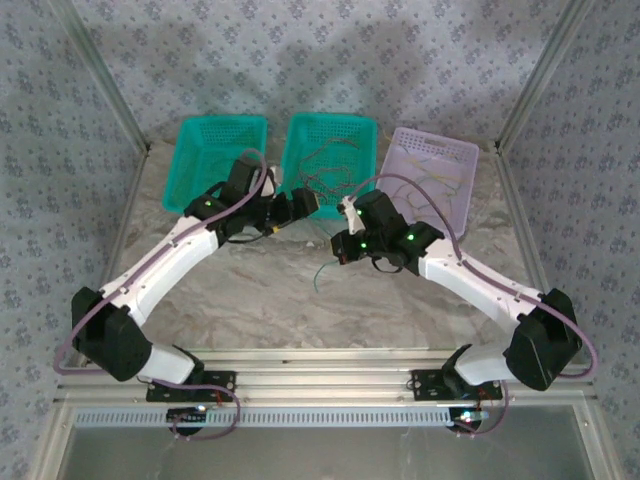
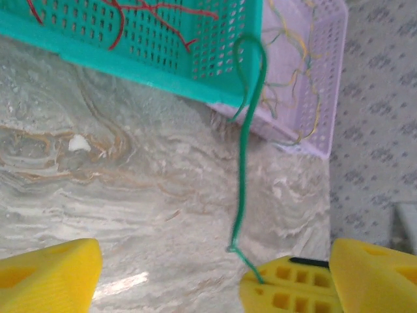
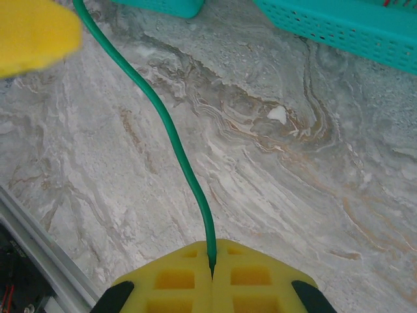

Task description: Untangle the cables

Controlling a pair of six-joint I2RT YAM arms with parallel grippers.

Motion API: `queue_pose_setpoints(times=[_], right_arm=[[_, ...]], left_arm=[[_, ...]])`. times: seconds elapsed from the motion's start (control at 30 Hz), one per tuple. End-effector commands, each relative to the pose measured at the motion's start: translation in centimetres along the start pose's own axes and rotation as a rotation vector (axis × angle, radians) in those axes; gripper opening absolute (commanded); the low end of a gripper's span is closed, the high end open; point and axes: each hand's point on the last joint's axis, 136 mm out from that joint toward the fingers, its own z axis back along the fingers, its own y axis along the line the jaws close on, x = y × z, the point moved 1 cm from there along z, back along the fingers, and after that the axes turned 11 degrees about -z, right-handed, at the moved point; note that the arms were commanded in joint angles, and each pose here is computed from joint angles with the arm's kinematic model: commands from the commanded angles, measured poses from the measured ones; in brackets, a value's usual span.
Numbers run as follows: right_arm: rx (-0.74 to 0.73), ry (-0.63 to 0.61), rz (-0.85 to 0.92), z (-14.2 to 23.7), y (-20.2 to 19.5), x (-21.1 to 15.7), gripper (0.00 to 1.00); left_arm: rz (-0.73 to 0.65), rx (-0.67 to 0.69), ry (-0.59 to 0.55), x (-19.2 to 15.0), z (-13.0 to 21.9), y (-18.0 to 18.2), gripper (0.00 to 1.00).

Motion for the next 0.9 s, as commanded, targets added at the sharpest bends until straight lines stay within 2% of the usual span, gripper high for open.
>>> queue_pose_setpoints(times=[0.0,0.2,0.53,0.73,0.87], right_arm=[[0.031,-0.008,0.039,0.02,1.18,0.7,0.0],[0.035,-0.001,0.055,-0.11,1.64,0.34,0.0],[0.035,0.012,0.062,-0.66,1.89,-0.14,0.0],[0.03,0.015,0.062,-0.87,1.92,-0.12,0.0],[0.02,0.017,0.059,-0.93,1.72,-0.19,0.0]], left_arm=[[0.009,-0.029,0.015,-0.31,-0.71,-0.34,0.82],[0.018,-0.037,0.02,-0.22,-1.27,-0.55,0.55],[0.029,-0.048,0.014,0.05,-1.33,-0.87,0.24],[0.03,-0.046,0.017,-0.08,-1.24,-0.8,0.0],[0.027,-0.03,-0.002,0.18,-0.89,-0.54,0.0]])
